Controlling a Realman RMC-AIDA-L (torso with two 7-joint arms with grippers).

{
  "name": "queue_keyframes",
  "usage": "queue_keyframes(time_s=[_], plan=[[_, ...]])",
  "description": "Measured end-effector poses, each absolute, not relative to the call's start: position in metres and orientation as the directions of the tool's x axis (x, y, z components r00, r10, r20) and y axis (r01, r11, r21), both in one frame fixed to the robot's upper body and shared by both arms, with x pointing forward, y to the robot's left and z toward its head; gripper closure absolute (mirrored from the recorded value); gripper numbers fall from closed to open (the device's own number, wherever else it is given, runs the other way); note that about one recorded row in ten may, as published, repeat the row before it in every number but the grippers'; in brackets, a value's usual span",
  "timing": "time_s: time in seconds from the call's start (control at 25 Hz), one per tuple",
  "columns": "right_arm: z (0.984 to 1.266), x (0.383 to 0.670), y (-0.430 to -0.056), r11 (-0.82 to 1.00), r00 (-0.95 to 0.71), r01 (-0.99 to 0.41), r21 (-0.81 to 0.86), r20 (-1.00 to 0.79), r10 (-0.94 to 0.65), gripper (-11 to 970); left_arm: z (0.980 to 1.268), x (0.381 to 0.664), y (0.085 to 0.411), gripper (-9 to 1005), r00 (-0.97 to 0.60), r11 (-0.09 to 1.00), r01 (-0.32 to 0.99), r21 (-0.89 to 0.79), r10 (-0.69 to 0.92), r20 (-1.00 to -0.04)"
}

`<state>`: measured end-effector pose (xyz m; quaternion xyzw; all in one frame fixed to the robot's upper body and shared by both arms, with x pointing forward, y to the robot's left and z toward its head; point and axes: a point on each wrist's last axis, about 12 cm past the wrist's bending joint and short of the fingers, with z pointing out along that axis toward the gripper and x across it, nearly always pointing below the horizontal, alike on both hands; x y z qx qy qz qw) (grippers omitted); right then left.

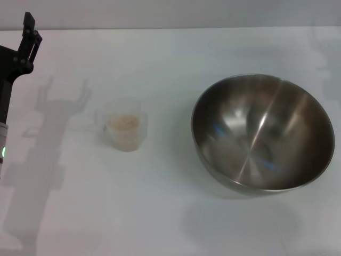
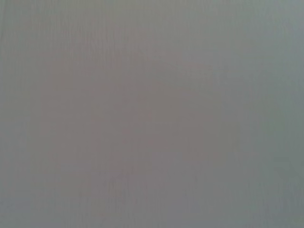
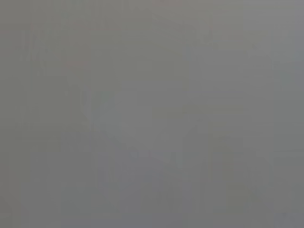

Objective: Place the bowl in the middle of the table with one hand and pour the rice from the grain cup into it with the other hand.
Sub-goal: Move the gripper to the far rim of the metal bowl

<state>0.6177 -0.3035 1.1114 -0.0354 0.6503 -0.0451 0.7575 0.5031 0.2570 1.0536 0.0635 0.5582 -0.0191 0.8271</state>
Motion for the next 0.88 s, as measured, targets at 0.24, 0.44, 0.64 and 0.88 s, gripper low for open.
queue_keyframes(time_s=[0.24, 0.44, 0.64, 0.88], plan=[[1.130, 0.628, -0.288, 0.995, 0.026, -0.026, -0.094, -0.995, -0.094, 296, 1.053, 0.503, 0.259, 144, 0.374, 0.992, 0.093, 0.085, 0.044, -0.927], [1.147, 0.632, -0.274, 0.996, -0.100, -0.065, -0.059, -0.993, -0.065, 297, 1.052, 0.502, 0.260, 145, 0.368, 0.993, 0.088, 0.084, 0.046, -0.929], [1.168, 0.631, -0.260, 0.992, -0.226, -0.115, -0.042, -0.972, -0.067, 297, 1.052, 0.503, 0.264, 144, 0.362, 0.995, 0.064, 0.075, 0.047, -0.931], [1.194, 0.622, -0.241, 0.976, -0.388, -0.204, -0.077, -0.909, -0.153, 298, 1.053, 0.505, 0.270, 144, 0.362, 0.999, 0.047, 0.026, 0.007, -0.932]])
